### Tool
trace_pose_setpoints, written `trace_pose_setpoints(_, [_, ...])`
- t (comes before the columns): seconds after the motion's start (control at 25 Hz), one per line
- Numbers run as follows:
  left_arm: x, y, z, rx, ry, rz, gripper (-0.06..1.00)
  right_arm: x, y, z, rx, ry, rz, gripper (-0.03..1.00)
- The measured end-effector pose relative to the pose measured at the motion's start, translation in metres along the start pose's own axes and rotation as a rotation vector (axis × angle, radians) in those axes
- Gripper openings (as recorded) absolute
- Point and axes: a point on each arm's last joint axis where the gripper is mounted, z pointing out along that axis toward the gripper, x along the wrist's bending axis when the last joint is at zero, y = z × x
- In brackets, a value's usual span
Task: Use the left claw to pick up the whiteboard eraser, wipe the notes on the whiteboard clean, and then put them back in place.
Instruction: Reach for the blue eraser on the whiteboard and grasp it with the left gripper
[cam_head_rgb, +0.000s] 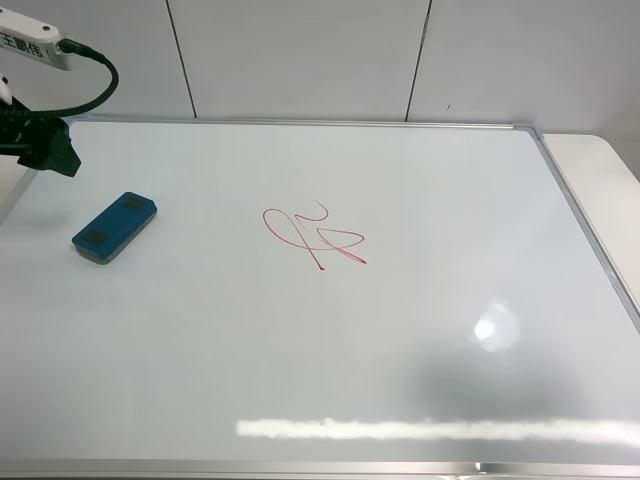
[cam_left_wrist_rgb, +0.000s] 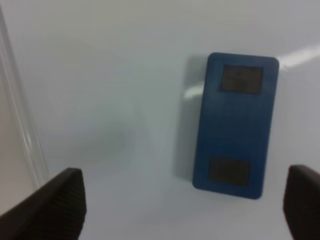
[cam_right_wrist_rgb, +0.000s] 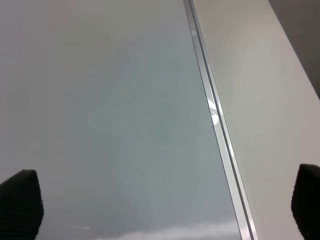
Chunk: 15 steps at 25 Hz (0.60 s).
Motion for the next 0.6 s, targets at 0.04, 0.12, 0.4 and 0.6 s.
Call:
trace_pose_setpoints(0.04, [0.001,0.002,0.004,0.012,-0.003,0.007,0.78,0.0,0.0,0.0,0.0,0.0,0.0,0.99])
trace_pose_setpoints(0.12, [0.002,0.006,0.011,0.029,-0.006,0.019,0.78,0.0,0.0,0.0,0.0,0.0,0.0,0.99])
trace_pose_setpoints(0.4, [0.005,0.016,0.045,0.091,-0.03,0.031,0.78,0.0,0.0,0.0,0.0,0.0,0.0,0.99])
trace_pose_setpoints(0.6, [0.007,0.01,0.069,0.148,-0.057,0.012,0.78,0.0,0.0,0.0,0.0,0.0,0.0,0.99])
